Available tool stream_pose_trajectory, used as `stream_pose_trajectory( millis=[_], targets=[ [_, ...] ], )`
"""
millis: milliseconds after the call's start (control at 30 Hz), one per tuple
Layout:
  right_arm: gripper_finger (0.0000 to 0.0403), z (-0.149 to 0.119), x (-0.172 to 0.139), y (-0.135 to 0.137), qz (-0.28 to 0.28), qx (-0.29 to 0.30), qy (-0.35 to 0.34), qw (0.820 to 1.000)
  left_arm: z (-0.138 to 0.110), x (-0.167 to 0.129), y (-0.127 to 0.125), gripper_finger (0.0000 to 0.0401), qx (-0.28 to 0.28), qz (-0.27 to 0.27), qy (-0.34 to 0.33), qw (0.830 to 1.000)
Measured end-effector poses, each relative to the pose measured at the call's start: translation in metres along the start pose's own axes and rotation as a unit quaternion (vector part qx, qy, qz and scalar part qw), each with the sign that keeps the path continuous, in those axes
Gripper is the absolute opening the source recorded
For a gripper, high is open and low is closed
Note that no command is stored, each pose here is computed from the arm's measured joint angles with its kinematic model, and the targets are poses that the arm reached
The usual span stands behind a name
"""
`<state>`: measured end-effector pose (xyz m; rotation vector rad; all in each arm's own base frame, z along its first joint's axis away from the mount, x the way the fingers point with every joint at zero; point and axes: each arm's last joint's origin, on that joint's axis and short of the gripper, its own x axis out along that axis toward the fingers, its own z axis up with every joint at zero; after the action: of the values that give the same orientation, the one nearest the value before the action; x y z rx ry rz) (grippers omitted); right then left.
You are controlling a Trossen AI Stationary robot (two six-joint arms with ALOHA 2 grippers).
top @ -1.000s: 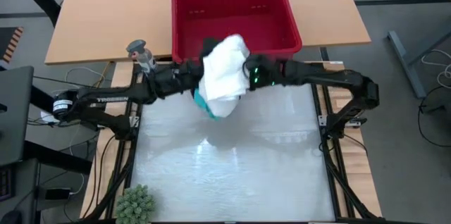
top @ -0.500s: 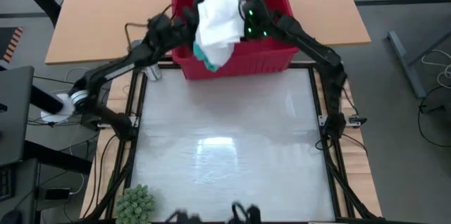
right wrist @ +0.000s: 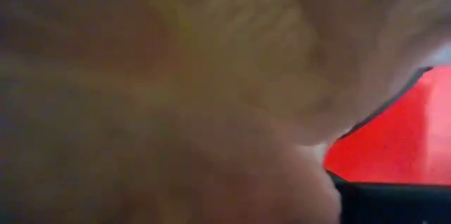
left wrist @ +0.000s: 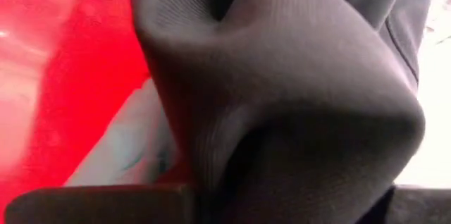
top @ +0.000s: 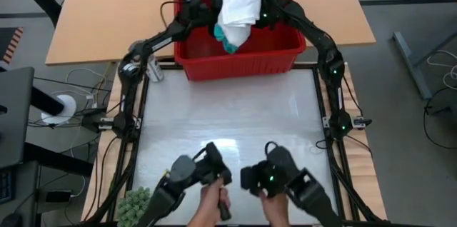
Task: Fold laundry
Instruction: Put the stacked folded clothes into the red laundry bin
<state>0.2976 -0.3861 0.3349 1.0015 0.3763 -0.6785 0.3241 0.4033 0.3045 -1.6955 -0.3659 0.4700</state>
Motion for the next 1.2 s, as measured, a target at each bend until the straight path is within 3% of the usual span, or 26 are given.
stream_pose_trajectory(
  millis=[200,400,533,633,800,900,1033,1200],
  targets=[
    [0.0057,0.005,0.030,-0.051,-0.021,0.014,0.037,0.999,0.025,0.024,0.049,0.0081,-0.031,0.074,-0.034,0.996],
    [0.0054,0.000,0.056,-0.078,-0.036,0.017,0.056,0.998,0.033,0.033,0.080,0.0081,-0.039,0.118,-0.062,0.990],
    [0.0053,-0.004,0.064,-0.088,-0.049,0.023,0.071,0.996,0.040,0.028,0.093,0.0082,-0.014,0.179,-0.108,0.978],
    [0.0055,-0.003,0.065,-0.093,-0.057,0.014,0.065,0.996,0.045,0.025,0.097,0.0124,0.035,0.207,-0.141,0.967],
    [0.0142,0.003,0.061,-0.100,-0.101,0.010,0.035,0.994,0.055,0.018,0.100,0.0214,0.075,0.241,-0.177,0.951],
    [0.0199,0.007,0.056,-0.109,-0.114,0.027,0.034,0.993,0.060,0.013,0.105,0.0248,0.068,0.269,-0.187,0.942],
    [0.0243,0.015,0.049,-0.120,-0.118,0.047,0.017,0.992,0.069,0.006,0.108,0.0262,0.018,0.281,-0.205,0.938],
    [0.0253,0.026,0.038,-0.129,-0.100,0.073,0.006,0.992,0.079,0.004,0.102,0.0264,0.009,0.252,-0.209,0.945]
  ],
)
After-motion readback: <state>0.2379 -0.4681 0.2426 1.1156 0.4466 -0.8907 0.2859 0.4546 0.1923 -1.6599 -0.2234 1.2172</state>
